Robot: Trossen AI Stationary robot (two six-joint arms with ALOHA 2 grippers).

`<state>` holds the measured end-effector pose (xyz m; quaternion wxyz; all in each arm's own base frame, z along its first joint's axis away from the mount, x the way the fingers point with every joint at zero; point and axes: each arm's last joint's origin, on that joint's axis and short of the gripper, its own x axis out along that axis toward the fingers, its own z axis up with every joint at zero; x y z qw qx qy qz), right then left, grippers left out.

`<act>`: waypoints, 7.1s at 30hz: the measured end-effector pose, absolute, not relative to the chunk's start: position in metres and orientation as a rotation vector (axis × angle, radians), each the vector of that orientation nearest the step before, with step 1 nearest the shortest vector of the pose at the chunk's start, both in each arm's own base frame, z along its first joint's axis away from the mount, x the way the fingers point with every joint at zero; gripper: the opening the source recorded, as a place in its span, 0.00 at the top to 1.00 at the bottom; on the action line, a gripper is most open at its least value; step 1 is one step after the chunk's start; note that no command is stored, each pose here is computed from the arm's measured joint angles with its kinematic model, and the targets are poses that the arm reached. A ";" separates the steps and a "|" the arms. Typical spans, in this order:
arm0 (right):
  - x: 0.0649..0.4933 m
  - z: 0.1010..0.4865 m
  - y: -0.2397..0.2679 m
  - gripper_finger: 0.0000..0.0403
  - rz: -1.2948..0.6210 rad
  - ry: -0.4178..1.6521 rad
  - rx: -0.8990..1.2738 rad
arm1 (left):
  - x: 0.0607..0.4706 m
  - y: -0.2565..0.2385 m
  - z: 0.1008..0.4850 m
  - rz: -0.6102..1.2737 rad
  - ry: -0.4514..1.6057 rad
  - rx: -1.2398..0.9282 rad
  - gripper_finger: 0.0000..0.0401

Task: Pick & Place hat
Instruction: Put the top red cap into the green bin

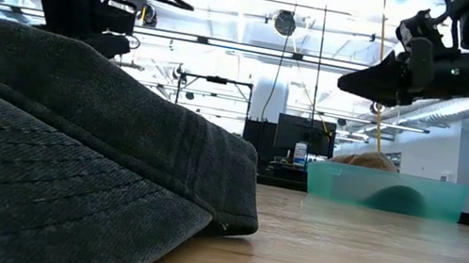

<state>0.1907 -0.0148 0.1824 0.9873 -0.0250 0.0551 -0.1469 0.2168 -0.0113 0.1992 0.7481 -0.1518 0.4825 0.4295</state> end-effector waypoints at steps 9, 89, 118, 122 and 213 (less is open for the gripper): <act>0.190 0.177 -0.010 0.75 -0.272 0.161 -0.003 | 0.211 -0.008 0.199 0.943 1.129 -0.252 0.60; 0.191 0.179 -0.008 0.75 -0.259 0.143 -0.056 | 0.226 0.009 0.170 0.824 1.063 -0.323 0.30; 0.191 0.178 -0.007 0.75 -0.258 0.150 -0.048 | 0.231 0.011 0.172 0.700 1.093 -0.288 0.98; 0.191 0.178 -0.007 0.75 -0.259 0.149 -0.040 | 0.244 0.010 0.183 0.649 1.008 -0.282 0.95; 0.321 0.178 0.078 0.94 -0.316 0.231 -0.767 | 0.306 -0.005 0.230 0.374 0.314 -0.404 0.97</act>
